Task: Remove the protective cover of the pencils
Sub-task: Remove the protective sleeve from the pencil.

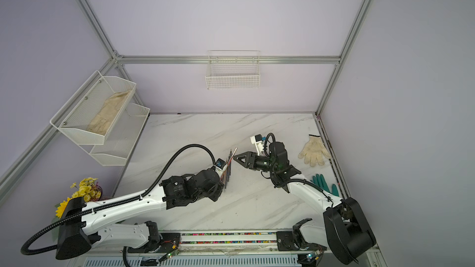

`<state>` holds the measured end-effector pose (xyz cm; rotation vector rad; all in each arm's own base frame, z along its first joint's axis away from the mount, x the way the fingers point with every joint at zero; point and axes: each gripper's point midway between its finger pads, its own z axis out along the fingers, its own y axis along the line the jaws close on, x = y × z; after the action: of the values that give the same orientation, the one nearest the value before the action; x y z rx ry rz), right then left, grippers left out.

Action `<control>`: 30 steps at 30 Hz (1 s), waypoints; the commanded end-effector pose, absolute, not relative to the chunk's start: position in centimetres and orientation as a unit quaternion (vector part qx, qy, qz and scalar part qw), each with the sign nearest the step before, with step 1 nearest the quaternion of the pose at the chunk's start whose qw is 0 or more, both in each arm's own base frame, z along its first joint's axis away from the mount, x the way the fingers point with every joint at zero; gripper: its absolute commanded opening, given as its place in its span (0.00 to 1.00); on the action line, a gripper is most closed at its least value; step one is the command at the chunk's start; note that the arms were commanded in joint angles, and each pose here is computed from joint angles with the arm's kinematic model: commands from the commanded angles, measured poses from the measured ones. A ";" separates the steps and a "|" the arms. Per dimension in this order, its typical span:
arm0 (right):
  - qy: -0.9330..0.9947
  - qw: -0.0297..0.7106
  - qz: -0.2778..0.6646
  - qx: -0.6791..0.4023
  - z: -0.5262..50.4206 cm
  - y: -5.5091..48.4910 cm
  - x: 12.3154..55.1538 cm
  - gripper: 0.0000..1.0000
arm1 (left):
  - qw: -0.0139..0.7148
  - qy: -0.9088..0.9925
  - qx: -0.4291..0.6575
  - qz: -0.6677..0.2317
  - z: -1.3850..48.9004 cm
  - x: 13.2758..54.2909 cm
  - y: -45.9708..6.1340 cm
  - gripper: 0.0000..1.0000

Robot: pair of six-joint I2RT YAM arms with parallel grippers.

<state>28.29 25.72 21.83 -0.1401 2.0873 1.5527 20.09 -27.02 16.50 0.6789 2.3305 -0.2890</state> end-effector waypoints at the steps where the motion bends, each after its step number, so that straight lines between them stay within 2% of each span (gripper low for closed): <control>1: 0.763 0.274 0.582 -0.066 23.1 25.9 28.3 0.52 | 0.338 0.898 0.255 -0.117 16.0 20.1 -27.2 0.00; 13: 0.755 0.285 0.585 -0.076 24.2 25.7 27.9 0.49 | 0.330 0.897 0.268 -0.123 15.8 20.0 -28.1 0.00; 17: 0.757 0.287 0.583 -0.070 24.1 25.7 28.2 0.42 | 0.324 0.895 0.279 -0.127 15.7 19.8 -28.3 0.00; 27: 0.759 0.283 0.583 -0.065 24.1 26.0 29.2 0.34 | 0.317 0.891 0.296 -0.133 15.7 19.5 -28.9 0.00; 30: 0.762 0.282 0.580 -0.059 23.8 26.0 29.4 0.24 | 0.317 0.891 0.296 -0.133 15.6 19.5 -28.9 0.00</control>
<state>28.78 25.97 22.97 -0.1632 2.0637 1.5585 19.39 -28.13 14.84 0.7591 2.3731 -0.3158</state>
